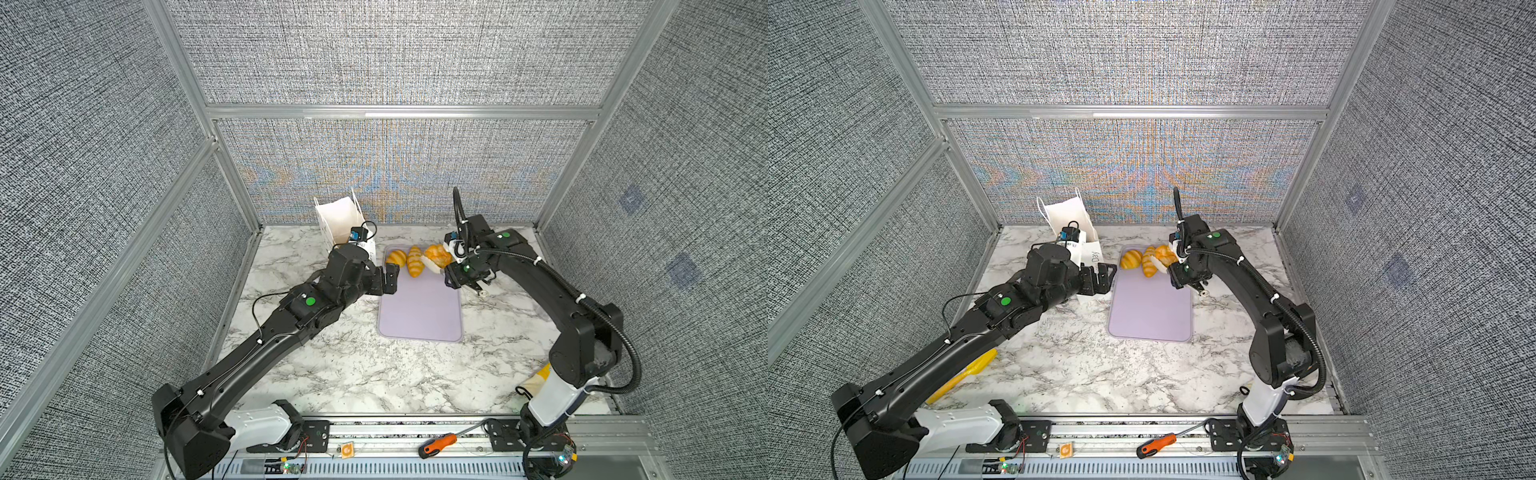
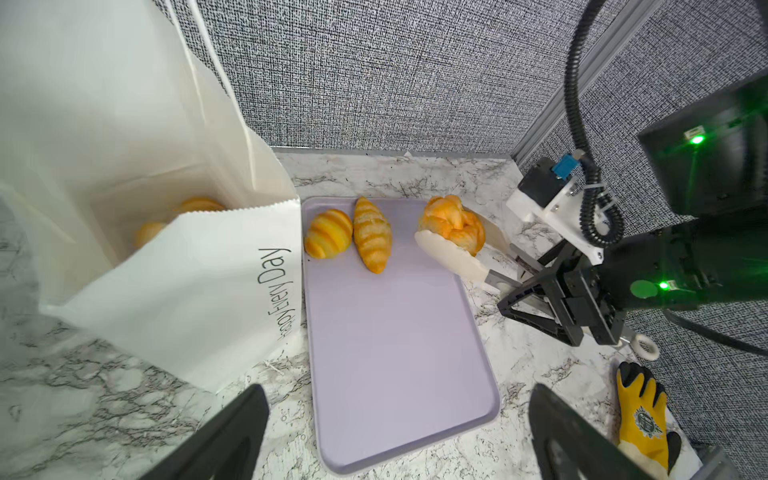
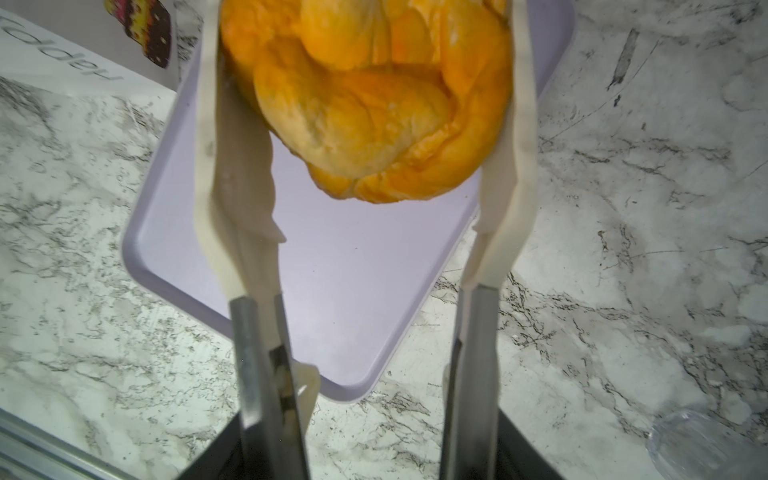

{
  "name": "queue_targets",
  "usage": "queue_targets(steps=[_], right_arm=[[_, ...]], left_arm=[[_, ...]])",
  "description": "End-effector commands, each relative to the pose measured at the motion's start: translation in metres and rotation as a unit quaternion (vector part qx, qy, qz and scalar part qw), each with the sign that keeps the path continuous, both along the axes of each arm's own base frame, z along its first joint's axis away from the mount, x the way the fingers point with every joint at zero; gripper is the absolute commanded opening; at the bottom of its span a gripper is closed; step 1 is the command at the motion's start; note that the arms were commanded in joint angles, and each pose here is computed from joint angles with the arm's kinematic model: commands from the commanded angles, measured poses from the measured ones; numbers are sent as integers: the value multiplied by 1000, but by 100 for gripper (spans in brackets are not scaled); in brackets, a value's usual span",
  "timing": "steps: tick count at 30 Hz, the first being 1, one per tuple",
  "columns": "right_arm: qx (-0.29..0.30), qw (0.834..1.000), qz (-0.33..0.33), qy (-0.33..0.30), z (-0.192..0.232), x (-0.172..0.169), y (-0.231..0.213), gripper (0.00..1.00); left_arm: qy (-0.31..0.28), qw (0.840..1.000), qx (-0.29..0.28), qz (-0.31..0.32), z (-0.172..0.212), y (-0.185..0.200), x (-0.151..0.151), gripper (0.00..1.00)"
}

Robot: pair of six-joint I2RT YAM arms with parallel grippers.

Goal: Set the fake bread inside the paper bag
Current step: 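Lift the twisted bun in the tongs toward the bag while left gripper raises bag, then carry the twisted bun over the bag opening and lower it in with the right gripper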

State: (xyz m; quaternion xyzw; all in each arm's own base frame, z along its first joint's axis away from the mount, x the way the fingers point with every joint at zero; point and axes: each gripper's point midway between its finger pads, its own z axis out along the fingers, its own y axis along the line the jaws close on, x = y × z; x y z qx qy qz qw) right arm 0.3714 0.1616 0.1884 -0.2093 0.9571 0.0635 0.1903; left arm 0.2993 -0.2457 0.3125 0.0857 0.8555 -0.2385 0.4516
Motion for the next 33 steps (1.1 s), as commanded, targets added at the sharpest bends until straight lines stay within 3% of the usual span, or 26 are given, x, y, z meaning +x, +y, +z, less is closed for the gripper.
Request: queue_targets(steps=[1, 11, 19, 33], right_arm=[[30, 999, -1, -15, 21, -2, 8, 61], [125, 990, 20, -67, 82, -3, 39, 60], [193, 972, 60, -118, 127, -9, 79, 60], [257, 942, 152, -150, 167, -26, 166, 60]], left_arm=[[8, 1000, 18, -11, 2, 8, -6, 99], [-7, 1000, 24, 2, 33, 34, -6, 99], [-25, 999, 27, 19, 51, 56, -6, 99], [-41, 997, 26, 65, 60, 97, 1, 99]])
